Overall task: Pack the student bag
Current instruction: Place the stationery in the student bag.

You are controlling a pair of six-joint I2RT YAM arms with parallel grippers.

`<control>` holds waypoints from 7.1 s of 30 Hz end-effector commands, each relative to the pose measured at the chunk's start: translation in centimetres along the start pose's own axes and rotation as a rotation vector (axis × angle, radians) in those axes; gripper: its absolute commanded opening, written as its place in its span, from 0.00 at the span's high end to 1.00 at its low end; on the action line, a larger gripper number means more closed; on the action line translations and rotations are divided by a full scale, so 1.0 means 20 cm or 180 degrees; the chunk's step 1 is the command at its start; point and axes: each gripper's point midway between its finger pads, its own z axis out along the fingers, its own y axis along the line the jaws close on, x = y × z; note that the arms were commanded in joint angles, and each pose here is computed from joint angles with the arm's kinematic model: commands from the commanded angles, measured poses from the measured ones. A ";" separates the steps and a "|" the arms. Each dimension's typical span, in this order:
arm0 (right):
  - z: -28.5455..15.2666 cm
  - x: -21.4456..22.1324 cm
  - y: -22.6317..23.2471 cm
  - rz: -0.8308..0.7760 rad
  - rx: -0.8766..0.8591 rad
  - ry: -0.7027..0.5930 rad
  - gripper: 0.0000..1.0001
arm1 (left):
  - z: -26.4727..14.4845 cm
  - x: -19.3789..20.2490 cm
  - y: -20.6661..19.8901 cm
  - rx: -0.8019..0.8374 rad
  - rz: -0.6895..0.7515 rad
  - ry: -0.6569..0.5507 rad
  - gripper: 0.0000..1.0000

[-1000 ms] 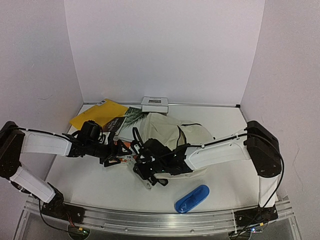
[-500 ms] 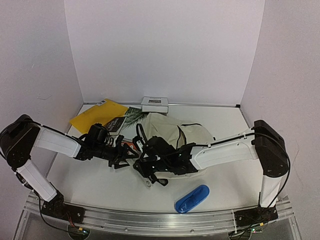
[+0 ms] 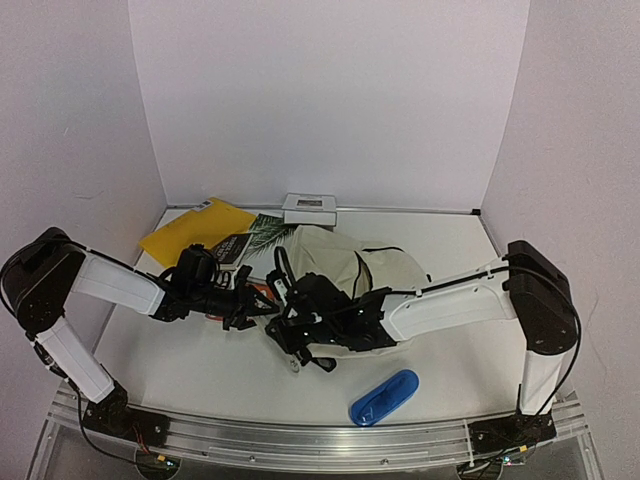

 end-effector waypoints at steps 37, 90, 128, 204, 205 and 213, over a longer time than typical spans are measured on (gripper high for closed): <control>-0.53 -0.20 0.06 0.0675 -0.1987 0.0232 0.06 | -0.36 0.10 -0.93 0.1107 0.2216 0.0400 1.00; -0.96 -0.38 -1.33 0.1748 0.1024 -0.0928 1.00 | 0.12 -0.39 -0.56 -0.1698 0.1953 -0.0881 0.13; -1.00 -0.25 -1.36 0.1898 0.1189 -0.0853 1.00 | 0.88 -0.42 -0.35 -0.2473 0.2595 -0.0609 0.55; -0.26 0.12 -0.79 0.2864 -0.0792 0.0678 1.00 | 0.47 -0.44 -0.62 -0.1925 0.2525 -0.1741 1.00; -0.26 0.14 -0.79 0.2888 -0.0809 0.0721 1.00 | 0.47 -0.44 -0.61 -0.1936 0.2508 -0.1748 1.00; -0.25 0.27 -0.74 0.2968 -0.0874 0.0967 1.00 | 0.47 -0.47 -0.61 -0.1885 0.2472 -0.1832 1.00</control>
